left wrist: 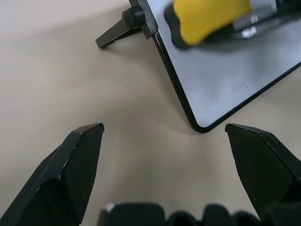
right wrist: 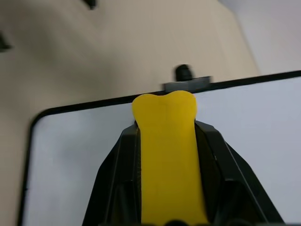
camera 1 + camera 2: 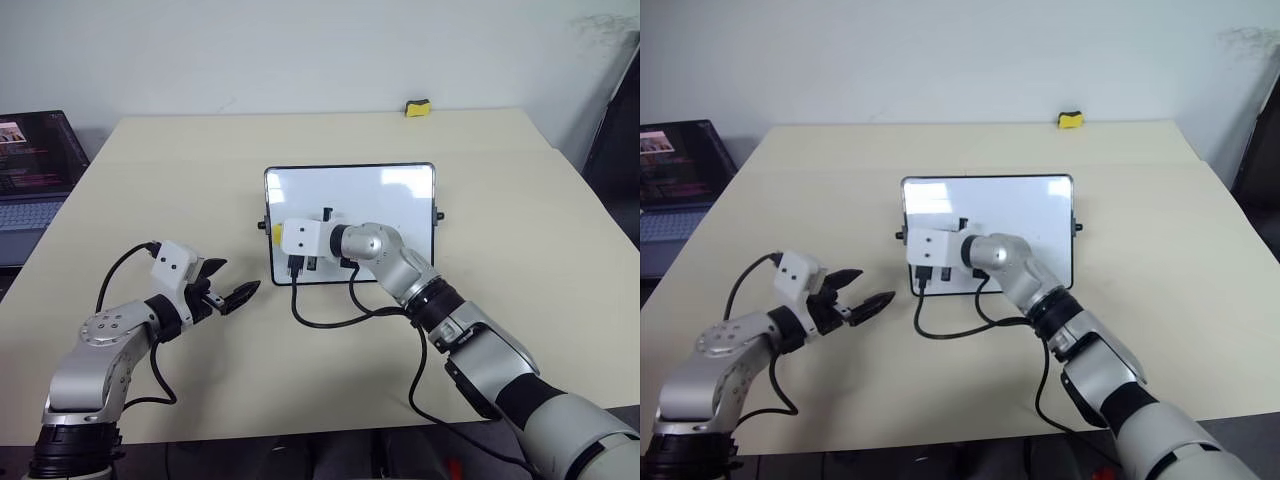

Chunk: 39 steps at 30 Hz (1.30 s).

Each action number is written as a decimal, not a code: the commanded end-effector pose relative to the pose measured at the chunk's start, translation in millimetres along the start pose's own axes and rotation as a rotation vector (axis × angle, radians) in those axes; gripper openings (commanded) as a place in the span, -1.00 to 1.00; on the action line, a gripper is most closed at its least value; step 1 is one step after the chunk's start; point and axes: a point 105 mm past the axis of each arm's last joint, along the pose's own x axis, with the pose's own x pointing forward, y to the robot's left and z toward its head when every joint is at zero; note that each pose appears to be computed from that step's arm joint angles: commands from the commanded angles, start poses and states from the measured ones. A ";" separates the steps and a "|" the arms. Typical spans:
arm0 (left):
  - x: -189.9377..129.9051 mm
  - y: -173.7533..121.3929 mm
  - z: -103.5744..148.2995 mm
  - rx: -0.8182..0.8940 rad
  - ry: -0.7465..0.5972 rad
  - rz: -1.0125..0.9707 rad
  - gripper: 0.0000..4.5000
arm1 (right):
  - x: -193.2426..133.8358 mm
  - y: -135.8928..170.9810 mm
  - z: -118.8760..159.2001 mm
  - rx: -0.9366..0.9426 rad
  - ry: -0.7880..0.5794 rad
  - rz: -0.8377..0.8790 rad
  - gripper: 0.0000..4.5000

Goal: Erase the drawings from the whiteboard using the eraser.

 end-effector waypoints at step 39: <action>32.8 -80.4 95.0 0.246 -0.213 -0.529 1.00 | -168.9 -0.1 -34.5 0.652 0.032 -0.502 -0.47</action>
